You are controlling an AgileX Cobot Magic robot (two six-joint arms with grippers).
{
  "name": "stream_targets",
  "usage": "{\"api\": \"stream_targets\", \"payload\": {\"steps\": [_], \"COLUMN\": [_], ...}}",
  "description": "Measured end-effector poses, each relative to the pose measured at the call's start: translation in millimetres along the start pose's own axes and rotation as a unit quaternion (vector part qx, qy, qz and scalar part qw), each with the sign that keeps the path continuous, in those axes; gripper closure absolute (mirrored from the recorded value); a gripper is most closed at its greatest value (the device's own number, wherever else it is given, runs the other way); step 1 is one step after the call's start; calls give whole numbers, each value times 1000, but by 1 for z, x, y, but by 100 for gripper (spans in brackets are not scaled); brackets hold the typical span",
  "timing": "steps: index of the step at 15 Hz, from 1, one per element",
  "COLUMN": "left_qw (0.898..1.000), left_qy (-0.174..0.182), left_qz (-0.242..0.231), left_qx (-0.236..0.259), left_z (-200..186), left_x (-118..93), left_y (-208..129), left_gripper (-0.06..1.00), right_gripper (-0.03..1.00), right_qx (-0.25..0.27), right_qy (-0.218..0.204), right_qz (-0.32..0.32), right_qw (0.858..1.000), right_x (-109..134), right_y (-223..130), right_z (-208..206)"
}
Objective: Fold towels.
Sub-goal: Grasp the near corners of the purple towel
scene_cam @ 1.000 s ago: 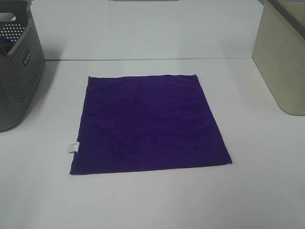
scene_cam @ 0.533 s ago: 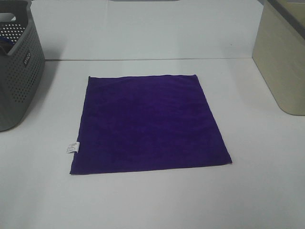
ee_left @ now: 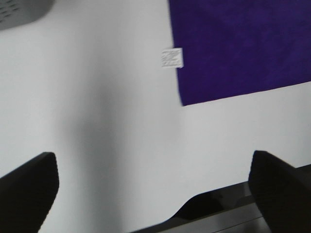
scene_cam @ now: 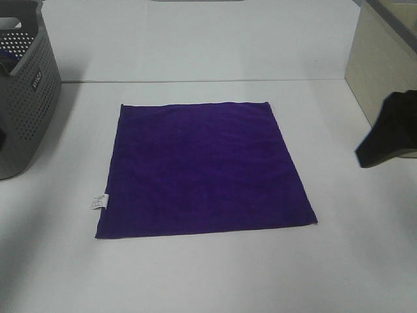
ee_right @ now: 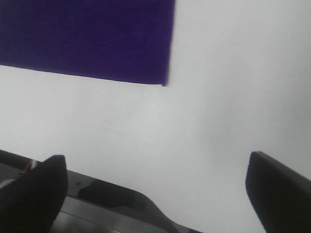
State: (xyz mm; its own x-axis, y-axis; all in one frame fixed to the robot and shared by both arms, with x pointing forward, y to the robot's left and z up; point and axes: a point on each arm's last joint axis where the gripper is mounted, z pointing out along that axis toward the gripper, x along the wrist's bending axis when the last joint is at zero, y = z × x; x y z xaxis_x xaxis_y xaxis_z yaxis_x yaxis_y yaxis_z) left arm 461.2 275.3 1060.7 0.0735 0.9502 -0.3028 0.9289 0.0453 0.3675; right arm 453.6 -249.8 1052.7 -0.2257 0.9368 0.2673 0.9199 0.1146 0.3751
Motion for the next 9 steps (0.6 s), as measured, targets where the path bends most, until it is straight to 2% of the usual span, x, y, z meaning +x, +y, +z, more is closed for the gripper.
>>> {"api": "stream_targets", "payload": {"steps": [2, 4, 7, 9], "left_qw": [998, 994, 993, 993], "left_qy": [-62, -92, -89, -86], "left_qz": [12, 17, -5, -13], "left_qx": [30, 55, 76, 78], "left_z": [44, 86, 125, 132], "left_x": [-9, -16, -11, -9], "left_y": [15, 21, 24, 24], "left_gripper": [-5, -5, -5, -5], "right_gripper": [1, 1, 2, 2], "right_qx": [15, 34, 68, 75], "right_qy": [64, 93, 100, 95], "right_qz": [4, 15, 21, 57], "right_qw": [998, 995, 992, 991], "right_x": [0, -6, -17, -38], "right_y": [16, 25, 34, 38], "right_z": [36, 69, 101, 112]}}
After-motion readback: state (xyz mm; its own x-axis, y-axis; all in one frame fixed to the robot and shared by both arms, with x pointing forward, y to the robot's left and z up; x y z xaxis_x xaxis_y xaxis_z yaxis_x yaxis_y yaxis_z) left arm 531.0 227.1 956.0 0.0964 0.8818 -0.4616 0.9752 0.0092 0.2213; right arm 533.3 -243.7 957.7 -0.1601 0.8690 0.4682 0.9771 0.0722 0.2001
